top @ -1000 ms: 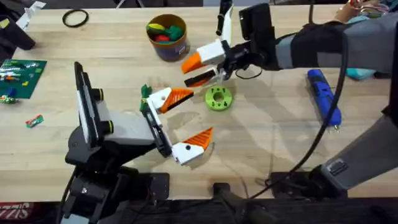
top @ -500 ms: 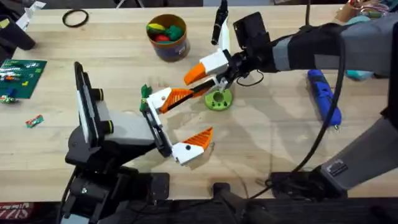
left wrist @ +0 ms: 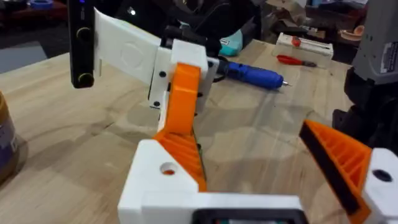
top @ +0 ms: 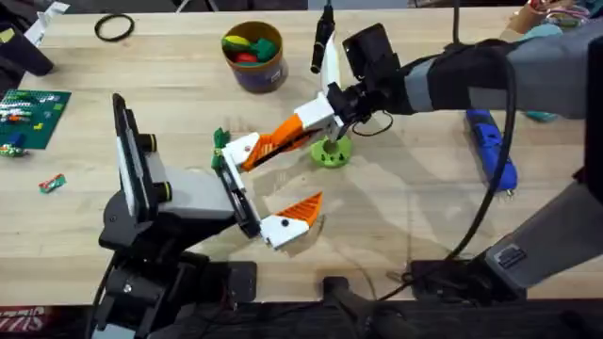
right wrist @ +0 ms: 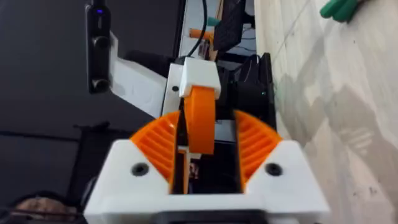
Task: Pick up the gripper from the table and insert it into the empty holder that is missing its gripper. Then pick up a screw, insert it into the mounting hole, and use the screwdriver to tighten it. Finally, clean up the table by picking up the vegetable and placing it into the bucket.
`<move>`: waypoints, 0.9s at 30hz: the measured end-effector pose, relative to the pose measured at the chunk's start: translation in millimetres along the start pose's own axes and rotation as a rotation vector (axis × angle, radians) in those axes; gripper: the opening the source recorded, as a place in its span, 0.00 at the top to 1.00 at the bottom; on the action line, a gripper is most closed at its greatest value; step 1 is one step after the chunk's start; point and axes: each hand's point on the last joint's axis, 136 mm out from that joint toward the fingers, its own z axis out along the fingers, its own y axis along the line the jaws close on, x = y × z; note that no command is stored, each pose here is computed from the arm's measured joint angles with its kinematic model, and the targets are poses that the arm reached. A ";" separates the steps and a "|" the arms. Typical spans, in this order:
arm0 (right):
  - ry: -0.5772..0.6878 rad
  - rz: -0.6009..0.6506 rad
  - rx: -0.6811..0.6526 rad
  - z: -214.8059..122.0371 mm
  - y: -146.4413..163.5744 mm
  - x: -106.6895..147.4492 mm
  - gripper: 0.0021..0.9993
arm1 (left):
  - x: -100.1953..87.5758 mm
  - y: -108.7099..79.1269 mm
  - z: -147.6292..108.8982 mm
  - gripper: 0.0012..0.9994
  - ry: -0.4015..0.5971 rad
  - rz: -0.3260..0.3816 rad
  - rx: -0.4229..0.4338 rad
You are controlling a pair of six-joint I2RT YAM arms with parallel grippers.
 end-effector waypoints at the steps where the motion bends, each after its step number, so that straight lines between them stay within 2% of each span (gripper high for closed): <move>1: 0.000 -0.003 0.000 -0.2 0.0 -0.1 0.89 | 0.1 0.2 0.0 0.01 0.000 -0.002 -0.001; 2: -0.001 -0.003 0.000 -0.2 0.0 -0.2 0.96 | 0.1 0.3 0.0 0.01 0.000 -0.004 -0.001; 4: -0.001 0.004 0.000 -0.3 0.0 -0.2 0.99 | 0.0 0.3 0.0 0.01 0.000 -0.003 -0.001; 19: -0.005 0.011 0.008 -0.2 -0.8 -2.0 0.99 | -0.2 2.7 0.0 0.01 -0.001 -0.004 -0.016; 22: -0.009 -0.029 0.014 0.5 1.0 -7.5 0.99 | -0.9 6.3 -0.1 0.01 -0.004 -0.001 -0.037; 23: -0.017 -0.068 0.029 3.2 2.8 -15.1 0.99 | -2.0 12.1 -0.4 0.01 -0.009 0.006 -0.071; 24: -0.026 -0.076 0.045 7.9 3.7 -20.6 0.99 | -2.8 17.9 -1.0 0.01 -0.012 0.012 -0.105; 27: -0.033 -0.055 0.059 12.0 2.3 -22.9 0.99 | -3.1 22.3 -1.6 0.01 -0.014 0.011 -0.130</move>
